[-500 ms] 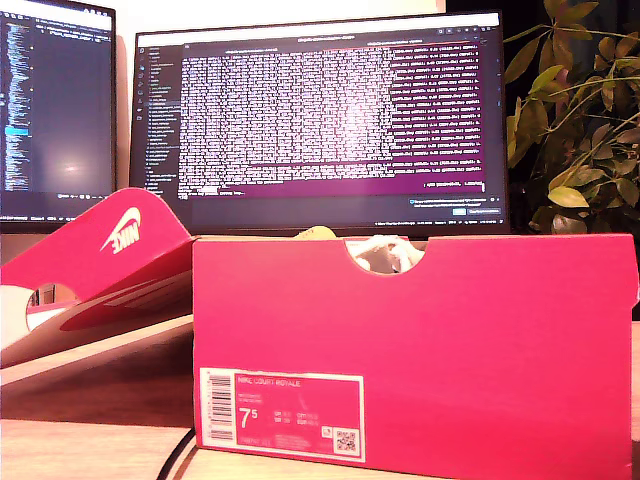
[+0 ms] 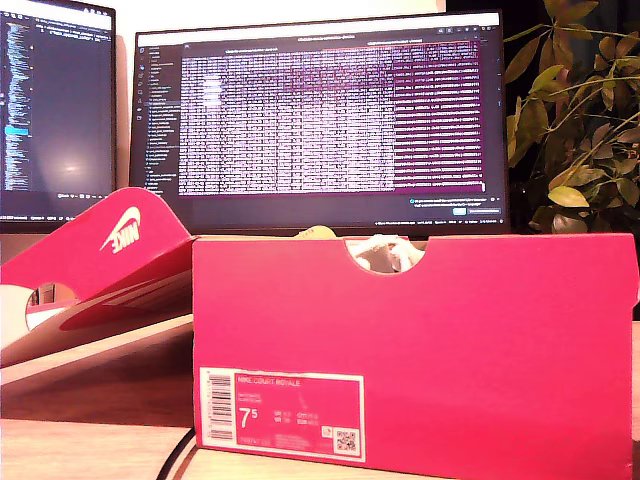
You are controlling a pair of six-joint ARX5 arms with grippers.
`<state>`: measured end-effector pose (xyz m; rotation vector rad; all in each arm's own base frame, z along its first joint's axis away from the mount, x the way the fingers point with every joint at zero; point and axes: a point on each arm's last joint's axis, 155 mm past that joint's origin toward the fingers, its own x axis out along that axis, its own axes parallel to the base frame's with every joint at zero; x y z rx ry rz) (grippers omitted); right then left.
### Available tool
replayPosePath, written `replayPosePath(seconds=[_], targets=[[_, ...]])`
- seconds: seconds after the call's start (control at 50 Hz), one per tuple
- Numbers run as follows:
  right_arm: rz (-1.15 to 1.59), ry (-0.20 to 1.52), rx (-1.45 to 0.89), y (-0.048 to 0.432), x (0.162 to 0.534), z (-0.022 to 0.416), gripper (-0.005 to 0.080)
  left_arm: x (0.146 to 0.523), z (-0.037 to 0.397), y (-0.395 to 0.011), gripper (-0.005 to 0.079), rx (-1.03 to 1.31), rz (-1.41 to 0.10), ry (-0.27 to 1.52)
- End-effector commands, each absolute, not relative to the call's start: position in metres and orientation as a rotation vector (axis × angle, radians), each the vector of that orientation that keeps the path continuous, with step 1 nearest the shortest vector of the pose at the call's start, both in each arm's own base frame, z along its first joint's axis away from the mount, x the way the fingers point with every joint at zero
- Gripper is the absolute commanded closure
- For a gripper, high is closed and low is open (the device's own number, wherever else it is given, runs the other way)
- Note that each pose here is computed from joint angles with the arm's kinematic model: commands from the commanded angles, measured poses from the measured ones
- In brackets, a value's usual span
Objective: Close the red shoebox by pushing the lid with your left arm and holding the box in place with your right arm
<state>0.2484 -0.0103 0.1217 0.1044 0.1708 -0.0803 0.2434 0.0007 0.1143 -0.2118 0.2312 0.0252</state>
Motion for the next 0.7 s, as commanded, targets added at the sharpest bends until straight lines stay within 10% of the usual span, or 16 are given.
replayPosePath(seconds=[0.0, 0.68], targets=[[-0.076, 0.155, 0.191, -0.008, 0.249, 0.124, 0.0764, 0.244, 0.107, -0.002, 0.0761, -0.260, 0.018, 0.235], [0.130, 0.067, 0.465, 0.028, 0.248, 0.176, 0.0764, 0.253, 0.167, -0.032, 0.0762, -0.580, -0.157, 0.109]])
